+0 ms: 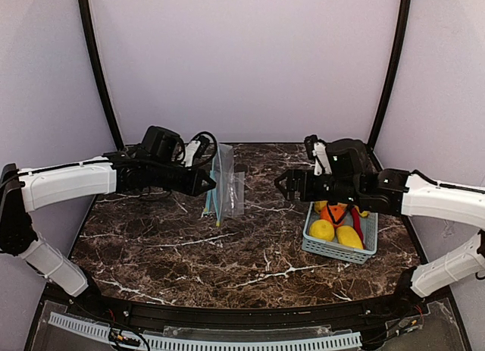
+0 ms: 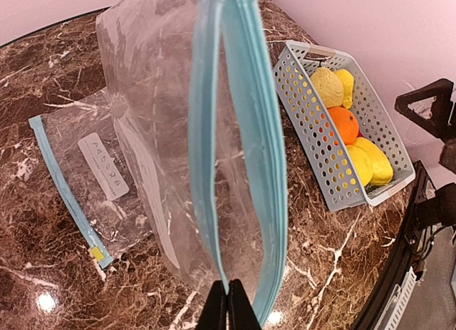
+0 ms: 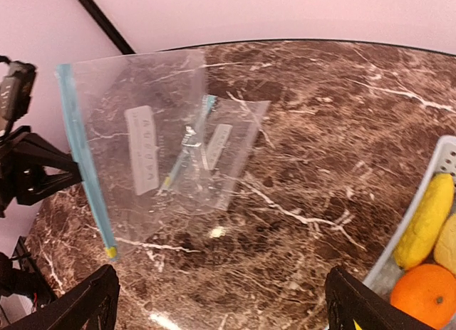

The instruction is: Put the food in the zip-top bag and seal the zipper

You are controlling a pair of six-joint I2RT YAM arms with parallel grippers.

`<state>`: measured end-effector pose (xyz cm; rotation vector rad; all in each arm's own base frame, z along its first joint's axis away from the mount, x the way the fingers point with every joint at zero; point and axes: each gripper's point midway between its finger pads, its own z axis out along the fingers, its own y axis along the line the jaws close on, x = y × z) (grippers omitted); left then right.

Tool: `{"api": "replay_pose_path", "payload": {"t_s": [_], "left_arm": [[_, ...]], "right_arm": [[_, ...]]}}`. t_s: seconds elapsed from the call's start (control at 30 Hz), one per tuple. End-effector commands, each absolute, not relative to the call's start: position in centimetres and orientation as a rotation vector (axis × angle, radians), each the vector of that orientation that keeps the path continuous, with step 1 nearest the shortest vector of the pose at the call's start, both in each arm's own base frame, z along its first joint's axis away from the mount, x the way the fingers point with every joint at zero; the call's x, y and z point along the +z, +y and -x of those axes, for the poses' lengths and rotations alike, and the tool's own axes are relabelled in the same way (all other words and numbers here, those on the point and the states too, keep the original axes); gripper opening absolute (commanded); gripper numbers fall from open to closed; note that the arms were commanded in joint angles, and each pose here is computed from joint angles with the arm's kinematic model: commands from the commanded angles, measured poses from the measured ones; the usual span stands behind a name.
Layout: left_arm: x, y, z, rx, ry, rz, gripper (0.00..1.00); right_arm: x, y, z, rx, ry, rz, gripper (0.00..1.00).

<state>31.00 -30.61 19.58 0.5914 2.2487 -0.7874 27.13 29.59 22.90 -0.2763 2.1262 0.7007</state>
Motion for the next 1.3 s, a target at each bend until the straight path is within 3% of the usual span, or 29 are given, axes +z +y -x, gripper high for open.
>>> {"api": "replay_pose_path", "payload": {"t_s": [0.0,0.43,0.7,1.1,1.27], "left_arm": [[21.4,-29.8,-31.1,-0.753,2.213,-0.584,0.01],[22.6,-28.5,-31.5,-0.683,2.176,-0.538,0.01],[22.3,-28.6,-31.5,-0.687,2.187,-0.533,0.01],[21.8,-28.9,-31.4,-0.705,2.205,-0.535,0.01],[21.8,-29.4,-31.2,-0.736,2.203,-0.555,0.01]], "right_arm": [[19.8,25.4,-27.4,0.57,2.245,0.157,0.99],[11.4,16.7,-25.4,0.293,2.577,-0.106,0.98],[8.9,17.3,-25.6,0.252,2.672,-0.073,0.88],[6.3,18.0,-25.8,0.225,2.736,-0.066,0.84],[7.0,17.7,-25.9,0.222,2.709,-0.085,0.69]]}}
